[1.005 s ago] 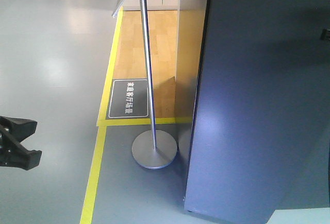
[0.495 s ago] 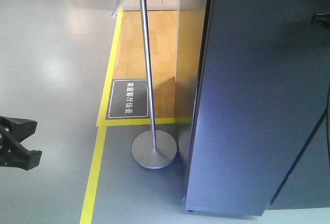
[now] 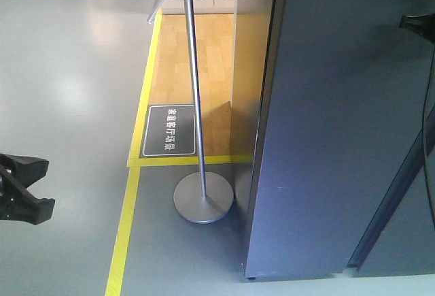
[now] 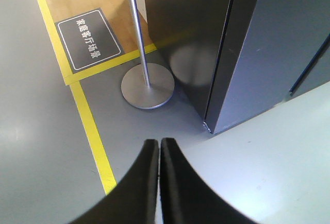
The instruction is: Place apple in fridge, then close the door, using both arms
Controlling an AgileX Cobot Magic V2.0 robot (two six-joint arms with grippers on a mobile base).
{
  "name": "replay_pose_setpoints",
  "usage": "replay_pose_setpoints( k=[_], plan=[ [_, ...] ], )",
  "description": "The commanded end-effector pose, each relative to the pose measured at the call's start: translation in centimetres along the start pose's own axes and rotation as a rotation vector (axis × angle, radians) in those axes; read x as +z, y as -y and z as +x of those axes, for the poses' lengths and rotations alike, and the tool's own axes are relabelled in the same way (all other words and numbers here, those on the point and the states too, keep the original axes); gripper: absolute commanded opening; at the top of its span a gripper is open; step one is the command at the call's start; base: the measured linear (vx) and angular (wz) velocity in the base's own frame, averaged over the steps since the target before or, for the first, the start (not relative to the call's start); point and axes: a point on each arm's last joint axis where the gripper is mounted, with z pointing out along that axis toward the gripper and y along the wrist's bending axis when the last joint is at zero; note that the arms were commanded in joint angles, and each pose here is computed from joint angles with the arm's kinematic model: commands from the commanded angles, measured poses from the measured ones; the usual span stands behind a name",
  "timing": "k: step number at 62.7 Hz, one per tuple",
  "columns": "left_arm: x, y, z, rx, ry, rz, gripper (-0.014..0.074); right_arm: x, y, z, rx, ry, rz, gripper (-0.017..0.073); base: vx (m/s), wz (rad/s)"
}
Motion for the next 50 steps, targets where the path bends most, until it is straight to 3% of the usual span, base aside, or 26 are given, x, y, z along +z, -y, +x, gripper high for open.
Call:
replay_pose_setpoints(
  k=[1,13,30,41,50],
  plan=[
    [-0.7,-0.1,-1.3,-0.012,0.096,-0.007,-0.0006,-3.6,0.3,-3.5,-0.012,0.061,0.018,-0.0003,0.0,0.0],
    [-0.7,-0.1,-1.3,-0.012,0.096,-0.007,-0.0006,-5.0,-0.3,-2.6,-0.153,-0.112,-0.006,-0.0003,0.0,0.0],
    [-0.7,-0.1,-1.3,-0.012,0.096,-0.007,-0.0006,-9.5,-2.9,-2.7,-0.153,-0.155,-0.235,-0.0003,0.0,0.0],
    [-0.7,-0.1,-1.3,-0.012,0.096,-0.007,-0.0006,-13.3,-4.6,-1.1,-0.16,-0.113,-0.288,-0.0003,0.0,0.0],
    [-0.7,-0.1,-1.3,-0.012,0.096,-0.007,-0.0006,-16.7,-4.7,0.9,-0.174,-0.11,-0.303,-0.0003,0.0,0.0]
  ],
)
